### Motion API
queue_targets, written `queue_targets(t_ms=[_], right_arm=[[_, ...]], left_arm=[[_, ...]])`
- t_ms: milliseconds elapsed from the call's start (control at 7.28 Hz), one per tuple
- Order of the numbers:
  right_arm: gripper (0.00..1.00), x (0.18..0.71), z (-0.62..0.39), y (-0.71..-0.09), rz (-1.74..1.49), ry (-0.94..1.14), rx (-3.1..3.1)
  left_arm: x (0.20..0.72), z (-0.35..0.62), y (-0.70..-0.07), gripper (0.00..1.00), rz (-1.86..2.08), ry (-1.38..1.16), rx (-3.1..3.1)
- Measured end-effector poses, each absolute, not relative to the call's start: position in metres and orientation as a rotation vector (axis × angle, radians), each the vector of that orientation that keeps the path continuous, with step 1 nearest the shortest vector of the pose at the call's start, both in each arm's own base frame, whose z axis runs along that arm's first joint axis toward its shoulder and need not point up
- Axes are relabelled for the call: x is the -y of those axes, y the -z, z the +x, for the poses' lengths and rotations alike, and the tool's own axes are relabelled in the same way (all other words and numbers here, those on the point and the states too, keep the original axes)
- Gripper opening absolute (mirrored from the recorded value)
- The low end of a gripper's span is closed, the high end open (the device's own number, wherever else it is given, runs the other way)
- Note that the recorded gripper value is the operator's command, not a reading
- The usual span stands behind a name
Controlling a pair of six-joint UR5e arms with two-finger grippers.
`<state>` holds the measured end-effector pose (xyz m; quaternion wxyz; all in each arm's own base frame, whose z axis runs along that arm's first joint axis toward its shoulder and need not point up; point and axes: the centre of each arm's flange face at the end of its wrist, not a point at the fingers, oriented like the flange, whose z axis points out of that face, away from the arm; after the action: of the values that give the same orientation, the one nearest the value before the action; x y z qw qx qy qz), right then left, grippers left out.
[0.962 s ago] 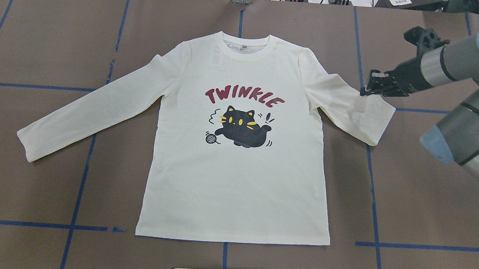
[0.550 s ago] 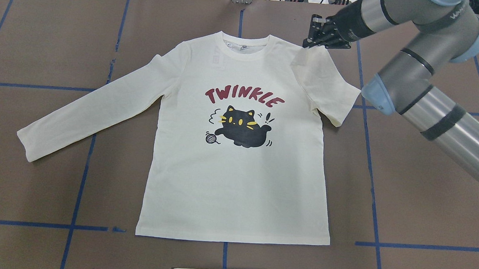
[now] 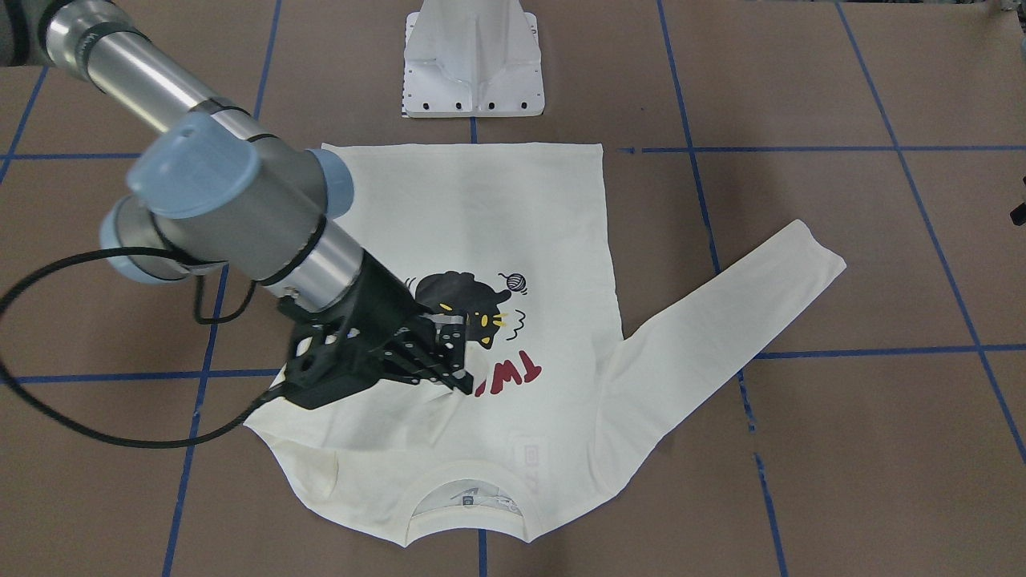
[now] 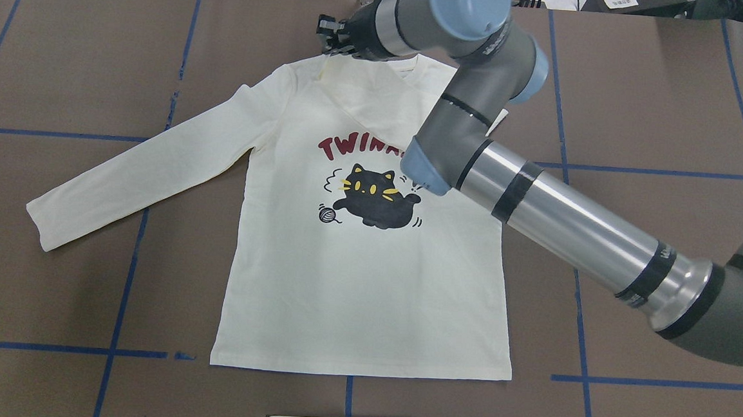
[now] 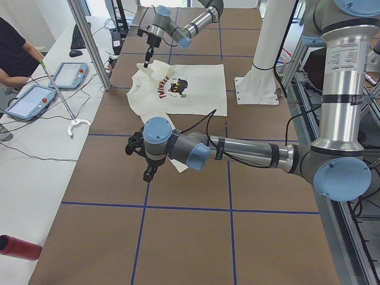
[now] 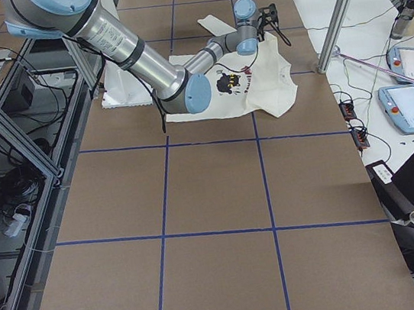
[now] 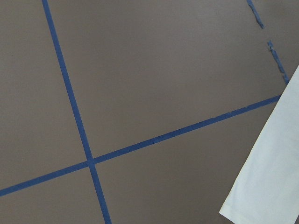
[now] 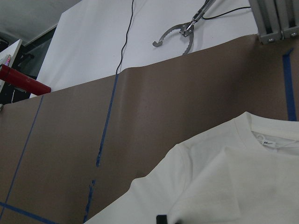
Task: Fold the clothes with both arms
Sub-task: 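Lift the cuff with the right gripper and fold the sleeve across the chest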
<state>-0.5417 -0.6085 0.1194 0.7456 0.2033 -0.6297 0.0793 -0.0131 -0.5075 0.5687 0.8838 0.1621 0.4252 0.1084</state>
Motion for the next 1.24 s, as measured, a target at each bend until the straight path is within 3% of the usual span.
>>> queue_targets(t_ms=[275, 412, 550, 825, 1237], right_arm=[[0.0, 0.581, -0.585, -0.119, 0.463, -0.177, 1.37], [0.54, 0.576, -0.594, -0.118, 0.468, -0.179, 1.366], [1.0, 0.576, -0.607, -0.106, 0.478, -0.187, 1.358], [1.0, 0.577, -0.64, -0.063, 0.516, -0.217, 1.339], [1.0, 0.574, -0.651, -0.049, 0.528, -0.234, 1.328]], left_arm=[[0.507, -0.013, -0.572, 1.0, 0.337, -0.224, -0.886], [0.507, -0.013, -0.572, 1.0, 0.336, -0.224, -0.886], [0.507, -0.013, -0.573, 1.0, 0.335, -0.224, -0.886], [0.509, -0.013, -0.574, 1.0, 0.334, -0.223, -0.885], [0.511, -0.013, -0.578, 1.0, 0.325, -0.213, -0.886]])
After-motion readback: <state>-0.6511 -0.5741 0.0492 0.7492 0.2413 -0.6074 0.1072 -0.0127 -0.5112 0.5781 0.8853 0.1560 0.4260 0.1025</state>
